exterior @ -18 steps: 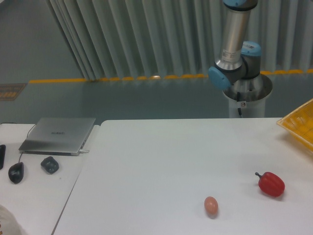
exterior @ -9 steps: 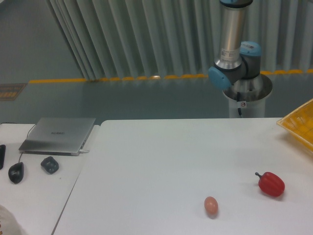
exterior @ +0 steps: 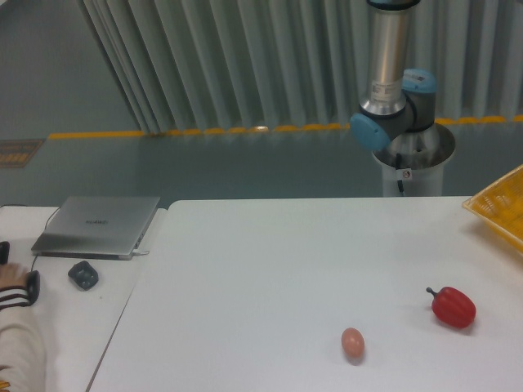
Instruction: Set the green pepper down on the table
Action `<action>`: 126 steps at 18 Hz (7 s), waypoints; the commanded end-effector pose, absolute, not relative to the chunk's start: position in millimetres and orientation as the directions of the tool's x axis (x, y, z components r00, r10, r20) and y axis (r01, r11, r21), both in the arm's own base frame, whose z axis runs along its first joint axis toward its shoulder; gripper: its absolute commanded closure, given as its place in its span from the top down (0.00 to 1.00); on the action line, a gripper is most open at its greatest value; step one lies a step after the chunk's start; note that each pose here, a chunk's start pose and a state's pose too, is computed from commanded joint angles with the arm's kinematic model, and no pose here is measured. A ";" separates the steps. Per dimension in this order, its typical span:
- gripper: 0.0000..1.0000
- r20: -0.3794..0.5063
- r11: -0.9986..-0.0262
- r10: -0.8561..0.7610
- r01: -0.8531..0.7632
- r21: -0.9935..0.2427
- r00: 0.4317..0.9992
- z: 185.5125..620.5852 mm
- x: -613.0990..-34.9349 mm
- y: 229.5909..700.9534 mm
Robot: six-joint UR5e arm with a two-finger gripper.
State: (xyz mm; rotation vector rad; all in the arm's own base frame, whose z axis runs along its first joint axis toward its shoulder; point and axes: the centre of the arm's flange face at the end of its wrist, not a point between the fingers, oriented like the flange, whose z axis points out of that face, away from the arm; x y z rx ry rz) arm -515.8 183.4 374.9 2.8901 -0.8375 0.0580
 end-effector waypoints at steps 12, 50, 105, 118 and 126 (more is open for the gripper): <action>1.00 0.071 -0.842 -0.534 -0.538 0.047 0.842 360.0 -527.9 184.5; 1.00 -0.160 -0.509 0.836 0.850 0.133 0.526 304.2 -532.8 191.1; 0.43 -0.091 -0.841 0.536 0.540 0.028 0.839 363.6 -390.6 432.9; 0.47 -0.091 -0.871 0.479 0.486 0.076 0.873 302.9 -387.2 469.7; 1.00 -0.100 -0.920 0.383 0.389 0.050 0.918 324.7 -390.0 465.1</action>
